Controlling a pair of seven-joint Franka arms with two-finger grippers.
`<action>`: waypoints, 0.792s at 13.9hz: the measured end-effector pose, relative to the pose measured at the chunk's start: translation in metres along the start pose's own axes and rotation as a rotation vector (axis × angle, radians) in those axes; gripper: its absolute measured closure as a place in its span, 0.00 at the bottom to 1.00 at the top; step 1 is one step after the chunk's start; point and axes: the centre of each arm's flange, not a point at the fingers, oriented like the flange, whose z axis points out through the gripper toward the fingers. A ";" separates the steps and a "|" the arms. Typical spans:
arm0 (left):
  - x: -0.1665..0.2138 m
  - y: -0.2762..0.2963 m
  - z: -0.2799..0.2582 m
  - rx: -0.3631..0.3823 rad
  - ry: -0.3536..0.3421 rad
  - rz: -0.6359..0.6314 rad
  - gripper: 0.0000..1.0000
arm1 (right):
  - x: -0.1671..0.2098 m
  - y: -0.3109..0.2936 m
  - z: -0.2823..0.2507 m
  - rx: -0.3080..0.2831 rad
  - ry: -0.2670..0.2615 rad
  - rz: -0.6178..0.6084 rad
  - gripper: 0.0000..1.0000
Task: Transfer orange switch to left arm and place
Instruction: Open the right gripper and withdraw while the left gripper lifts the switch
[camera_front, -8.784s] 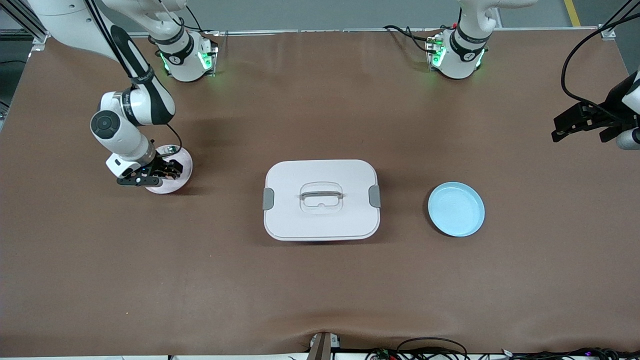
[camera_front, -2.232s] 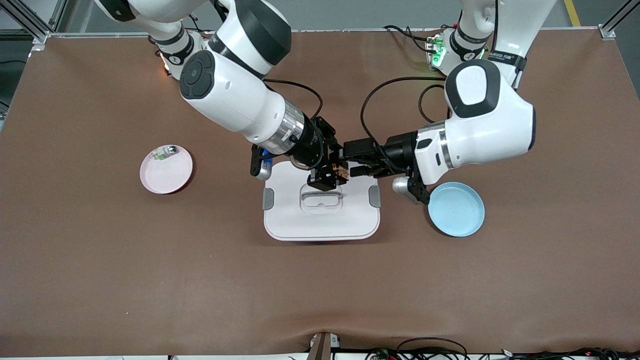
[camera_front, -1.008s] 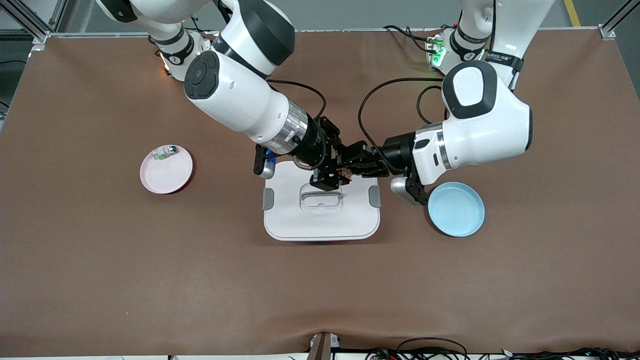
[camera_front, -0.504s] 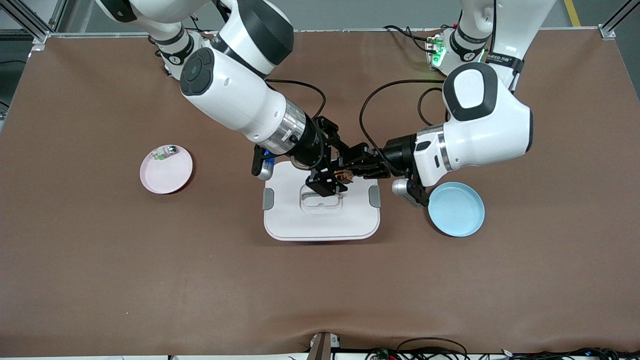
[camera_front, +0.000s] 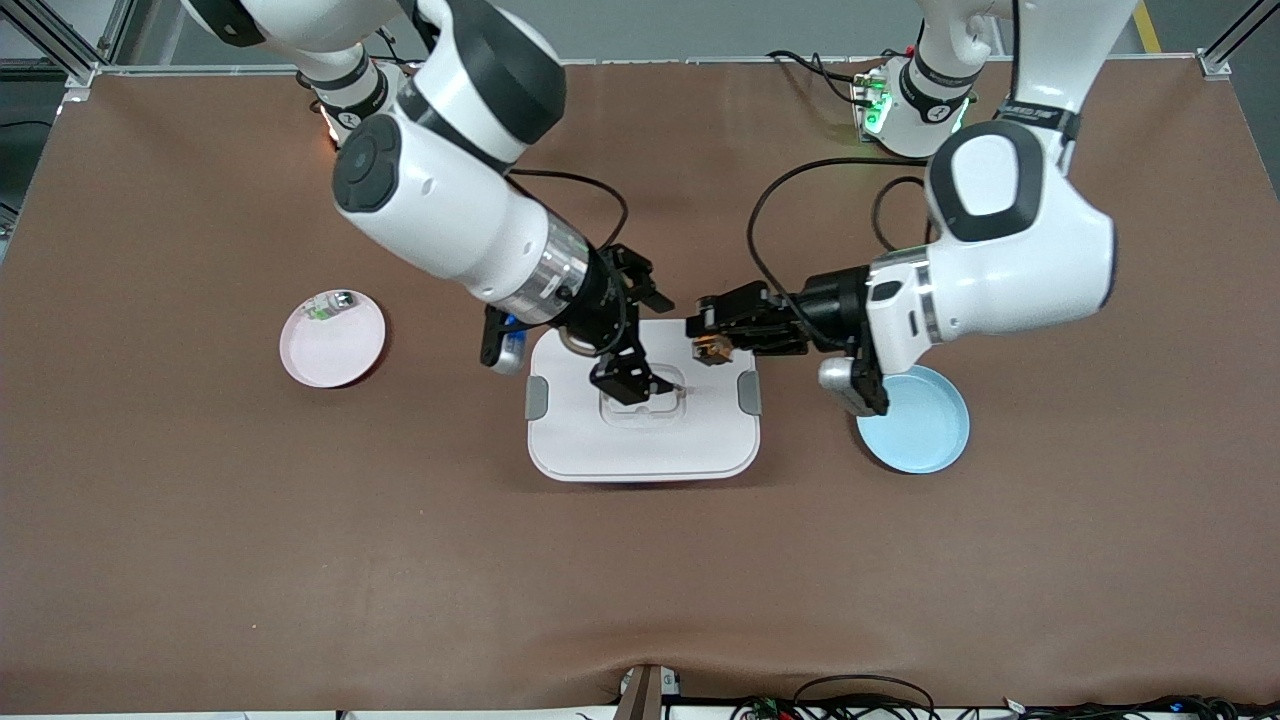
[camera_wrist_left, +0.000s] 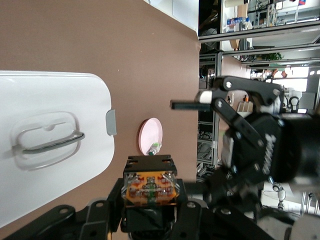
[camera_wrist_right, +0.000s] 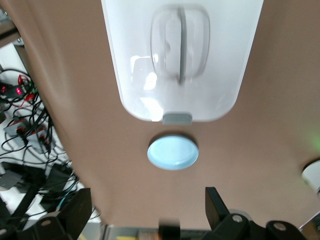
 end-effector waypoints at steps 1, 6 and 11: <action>-0.002 0.001 -0.018 0.017 -0.015 0.014 0.57 | 0.011 -0.003 -0.005 -0.031 0.018 -0.046 0.00; -0.025 0.013 -0.089 0.138 -0.087 0.051 0.57 | 0.055 -0.014 -0.040 -0.128 0.058 -0.279 0.00; -0.063 0.031 -0.160 0.416 -0.148 0.094 0.57 | 0.111 -0.023 -0.081 -0.238 0.070 -0.542 0.00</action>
